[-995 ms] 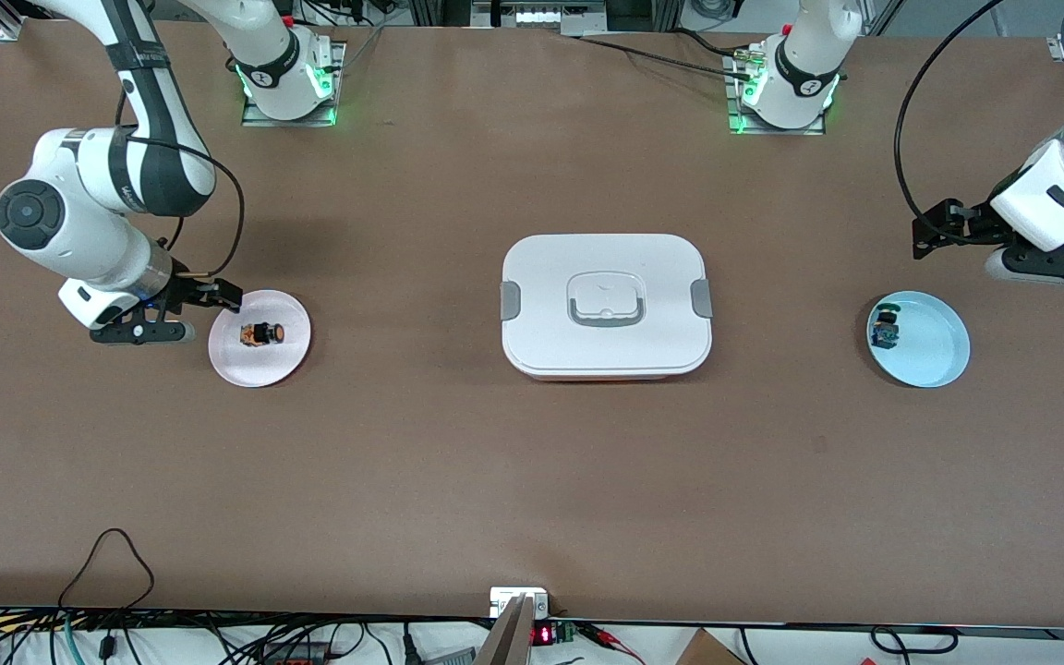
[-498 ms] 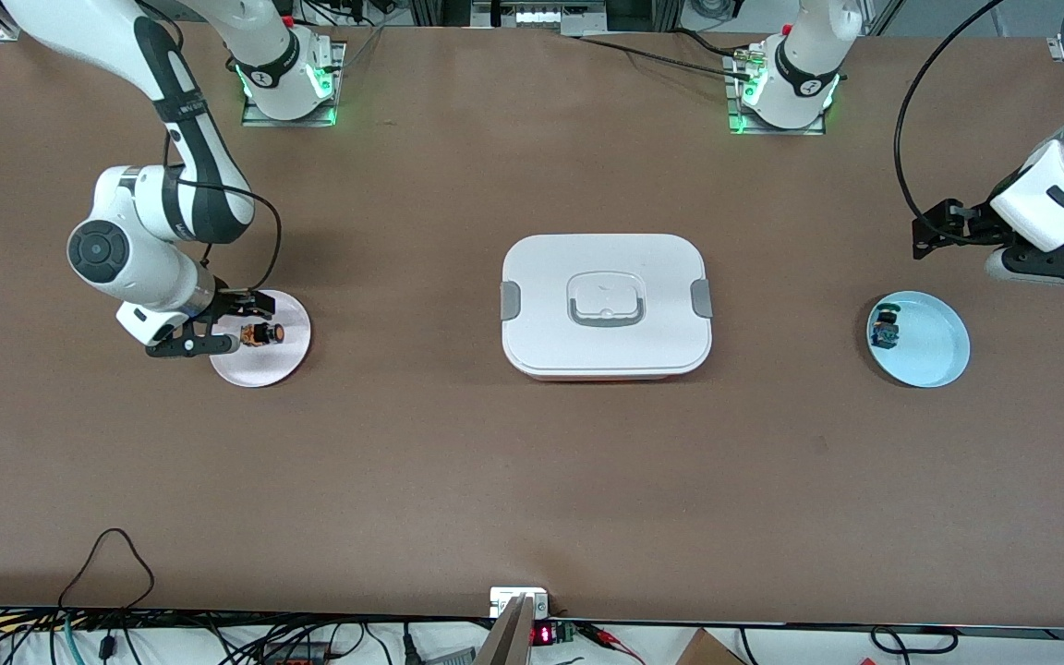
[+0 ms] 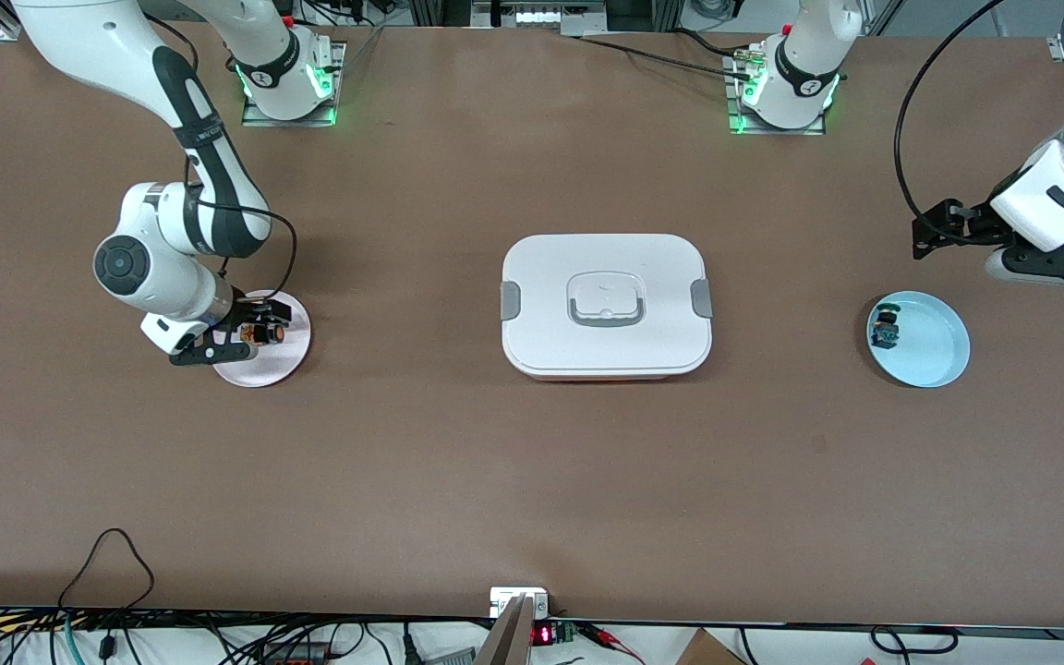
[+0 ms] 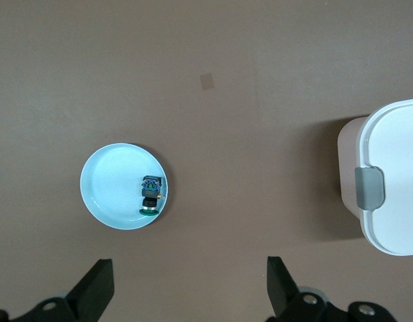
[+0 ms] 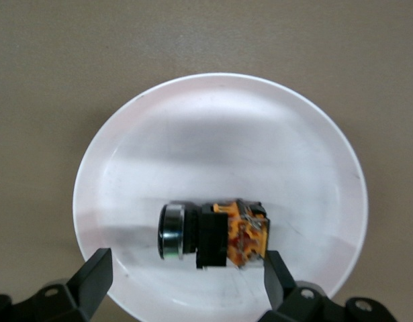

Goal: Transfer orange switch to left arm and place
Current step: 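Lower the right gripper around the orange switch and close it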

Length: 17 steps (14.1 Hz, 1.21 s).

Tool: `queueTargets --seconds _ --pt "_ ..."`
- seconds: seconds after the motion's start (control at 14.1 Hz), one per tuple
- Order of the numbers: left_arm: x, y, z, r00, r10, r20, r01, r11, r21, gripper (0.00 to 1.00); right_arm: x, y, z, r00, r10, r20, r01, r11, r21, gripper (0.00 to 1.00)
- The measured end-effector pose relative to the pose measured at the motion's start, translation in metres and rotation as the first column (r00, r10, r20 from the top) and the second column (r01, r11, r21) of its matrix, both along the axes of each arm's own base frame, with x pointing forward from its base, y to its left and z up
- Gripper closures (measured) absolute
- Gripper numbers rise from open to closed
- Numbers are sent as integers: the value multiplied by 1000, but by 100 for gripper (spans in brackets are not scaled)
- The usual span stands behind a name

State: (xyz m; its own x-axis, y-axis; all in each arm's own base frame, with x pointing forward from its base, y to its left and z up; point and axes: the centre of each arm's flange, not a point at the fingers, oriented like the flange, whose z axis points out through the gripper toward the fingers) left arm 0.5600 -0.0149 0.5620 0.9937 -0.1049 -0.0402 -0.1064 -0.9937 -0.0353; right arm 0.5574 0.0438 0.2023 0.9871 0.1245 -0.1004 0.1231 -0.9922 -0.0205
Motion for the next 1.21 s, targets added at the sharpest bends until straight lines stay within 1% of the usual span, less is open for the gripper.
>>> queueTargets --seconds 0.36,0.64,1.07,1.14,1.21 --pt "0 0 0 1000 0 0 0 1000 0 0 1 -7 -8 997 72 4 -72 997 7 0" --pt "0 0 0 1000 0 0 0 1000 0 0 4 -9 -6 997 79 12 -79 997 11 0" --pt "0 0 0 1000 0 0 0 1000 0 0 8 -7 14 996 88 29 -89 996 19 0" --pt "0 0 0 1000 0 0 0 1000 0 0 8 -7 15 993 117 30 -118 993 22 0" --pt "0 0 0 1000 1 0 -1 1000 0 0 8 -7 15 984 178 30 -179 983 27 0"
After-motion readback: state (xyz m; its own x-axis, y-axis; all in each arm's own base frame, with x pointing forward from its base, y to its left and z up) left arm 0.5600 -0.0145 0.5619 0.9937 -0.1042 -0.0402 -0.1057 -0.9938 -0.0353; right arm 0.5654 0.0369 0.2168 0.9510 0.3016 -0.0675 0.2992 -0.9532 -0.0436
